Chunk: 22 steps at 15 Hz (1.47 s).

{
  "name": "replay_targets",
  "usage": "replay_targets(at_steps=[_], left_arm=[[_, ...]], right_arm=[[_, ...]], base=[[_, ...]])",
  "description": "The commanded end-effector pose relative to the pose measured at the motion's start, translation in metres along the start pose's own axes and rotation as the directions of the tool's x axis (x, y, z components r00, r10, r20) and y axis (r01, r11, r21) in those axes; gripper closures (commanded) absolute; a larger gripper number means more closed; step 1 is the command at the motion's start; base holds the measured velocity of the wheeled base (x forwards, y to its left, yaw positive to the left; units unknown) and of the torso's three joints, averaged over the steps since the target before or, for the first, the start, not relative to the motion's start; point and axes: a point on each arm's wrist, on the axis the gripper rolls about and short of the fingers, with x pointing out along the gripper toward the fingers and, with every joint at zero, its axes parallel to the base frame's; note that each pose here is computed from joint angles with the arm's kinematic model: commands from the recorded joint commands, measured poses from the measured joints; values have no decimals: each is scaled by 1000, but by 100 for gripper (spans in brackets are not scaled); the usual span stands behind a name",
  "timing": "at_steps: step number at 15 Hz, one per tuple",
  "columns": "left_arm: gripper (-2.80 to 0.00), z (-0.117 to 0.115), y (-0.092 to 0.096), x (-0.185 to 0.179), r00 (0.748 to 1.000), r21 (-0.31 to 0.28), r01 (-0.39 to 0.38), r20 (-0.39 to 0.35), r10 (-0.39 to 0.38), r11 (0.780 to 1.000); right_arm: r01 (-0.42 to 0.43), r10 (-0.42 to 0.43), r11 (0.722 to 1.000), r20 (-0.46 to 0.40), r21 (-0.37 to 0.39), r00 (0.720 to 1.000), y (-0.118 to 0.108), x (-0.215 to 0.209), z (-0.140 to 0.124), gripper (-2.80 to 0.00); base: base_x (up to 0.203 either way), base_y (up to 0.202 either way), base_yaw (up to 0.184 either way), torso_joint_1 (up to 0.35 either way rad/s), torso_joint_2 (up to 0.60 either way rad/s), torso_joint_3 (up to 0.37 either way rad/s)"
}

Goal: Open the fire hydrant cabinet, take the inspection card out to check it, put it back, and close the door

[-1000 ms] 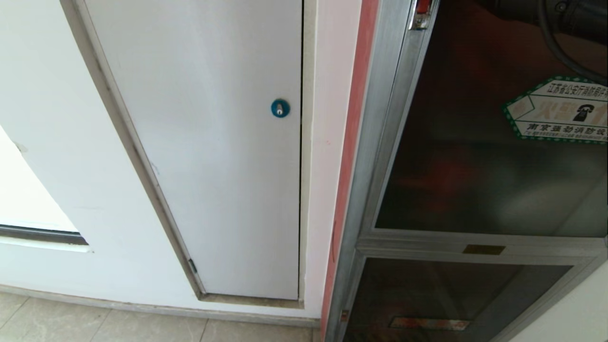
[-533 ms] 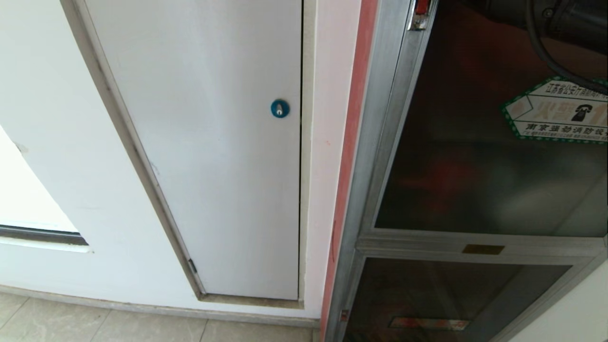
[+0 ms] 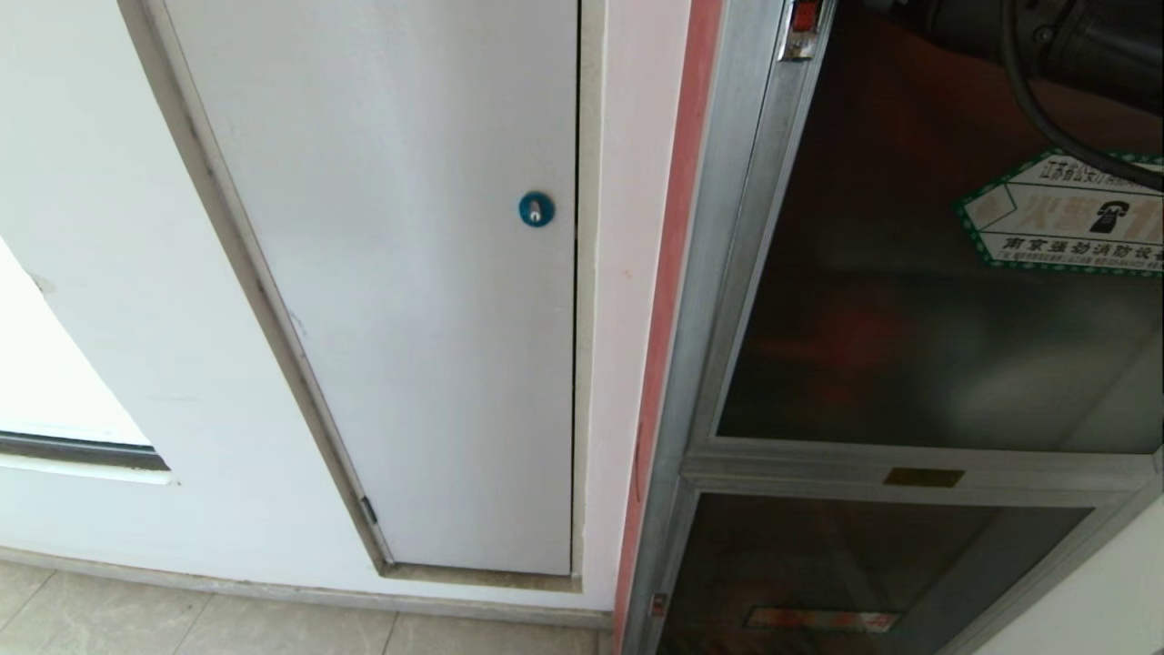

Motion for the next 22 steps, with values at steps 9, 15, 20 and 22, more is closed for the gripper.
replay_targets(at_steps=[9,15,20,22], left_arm=[[0,-5,0,1,1000,0,-2,-18,2,1000],[0,-5,0,1,1000,0,-2,-18,2,1000],[0,-5,0,1,1000,0,-2,-18,2,1000],[0,-5,0,1,1000,0,-2,-18,2,1000]], right_arm=[[9,-9,1000,-27,0,1000,-4,10,-11,0],[50,-51,999,-17,-9,999,-18,8,-8,0],[52,-52,999,-33,-7,998,-19,10,-13,0],[49,-49,999,-25,-7,998,-18,8,-10,0]], base=[[0,0,0,0,0,0],[0,0,0,0,0,0],[0,0,0,0,0,0],[0,0,0,0,0,0]])
